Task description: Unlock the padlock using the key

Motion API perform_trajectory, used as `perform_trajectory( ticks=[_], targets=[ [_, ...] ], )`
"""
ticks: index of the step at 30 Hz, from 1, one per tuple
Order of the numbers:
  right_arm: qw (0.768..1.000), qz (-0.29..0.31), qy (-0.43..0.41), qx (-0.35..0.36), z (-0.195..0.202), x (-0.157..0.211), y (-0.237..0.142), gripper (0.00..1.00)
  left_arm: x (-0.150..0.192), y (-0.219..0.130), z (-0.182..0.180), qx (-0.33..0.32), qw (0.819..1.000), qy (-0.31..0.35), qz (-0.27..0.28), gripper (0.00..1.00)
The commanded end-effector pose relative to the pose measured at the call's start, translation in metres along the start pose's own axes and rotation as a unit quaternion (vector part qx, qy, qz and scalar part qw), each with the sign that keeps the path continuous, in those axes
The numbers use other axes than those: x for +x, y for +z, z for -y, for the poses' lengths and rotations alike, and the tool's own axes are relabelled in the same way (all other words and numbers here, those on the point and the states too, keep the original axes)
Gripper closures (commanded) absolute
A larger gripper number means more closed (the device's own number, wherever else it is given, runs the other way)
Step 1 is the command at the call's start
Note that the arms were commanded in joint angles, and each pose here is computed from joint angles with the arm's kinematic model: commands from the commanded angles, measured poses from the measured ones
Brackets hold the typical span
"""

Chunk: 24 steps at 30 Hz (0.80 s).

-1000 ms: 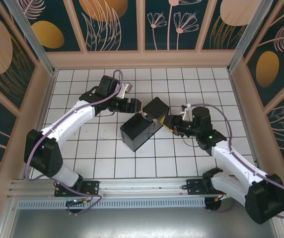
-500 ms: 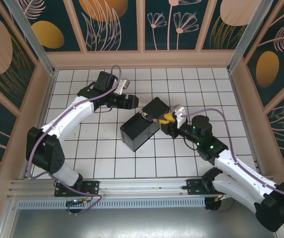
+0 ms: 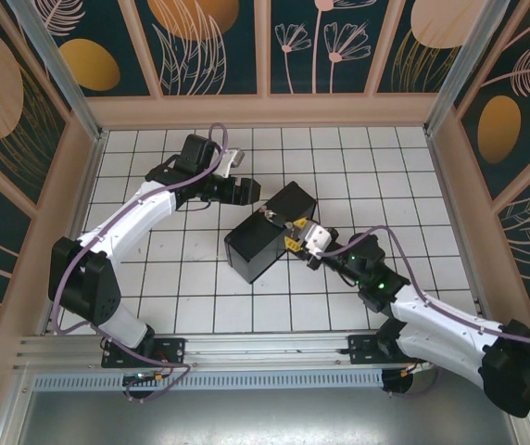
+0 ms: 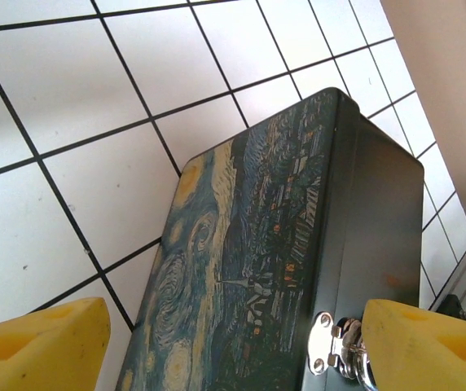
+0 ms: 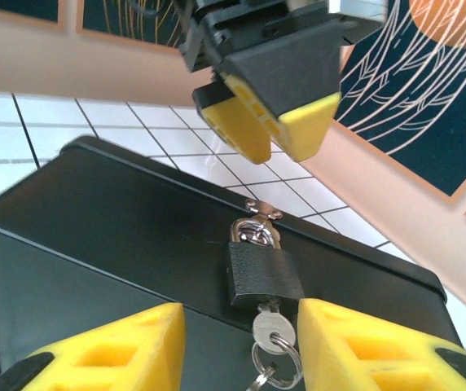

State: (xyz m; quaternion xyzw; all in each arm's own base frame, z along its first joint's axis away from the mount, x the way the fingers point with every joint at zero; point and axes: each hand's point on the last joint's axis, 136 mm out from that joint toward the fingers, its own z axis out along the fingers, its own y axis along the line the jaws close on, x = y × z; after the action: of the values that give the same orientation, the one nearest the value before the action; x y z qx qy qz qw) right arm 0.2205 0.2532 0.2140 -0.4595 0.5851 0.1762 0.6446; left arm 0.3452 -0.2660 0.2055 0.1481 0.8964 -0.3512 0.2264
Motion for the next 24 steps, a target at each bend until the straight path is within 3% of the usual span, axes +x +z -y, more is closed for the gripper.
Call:
perform_trajectory(
  ticks=[1,11,24],
  targets=[
    [0.997,0.005,-0.059,0.05,0.018,-0.007,0.002,0.57,-0.002,0.0,0.003,0.011,1.0,0.004,0.003,0.19],
    [0.994,-0.024,-0.093,0.043,0.017,0.003,0.011,0.58,0.0,0.001,0.003,0.014,1.0,0.007,0.0,0.19],
    [0.993,-0.043,-0.103,0.028,0.017,0.007,0.018,0.66,-0.001,0.003,0.004,0.018,1.0,0.014,-0.005,0.2]
  ],
)
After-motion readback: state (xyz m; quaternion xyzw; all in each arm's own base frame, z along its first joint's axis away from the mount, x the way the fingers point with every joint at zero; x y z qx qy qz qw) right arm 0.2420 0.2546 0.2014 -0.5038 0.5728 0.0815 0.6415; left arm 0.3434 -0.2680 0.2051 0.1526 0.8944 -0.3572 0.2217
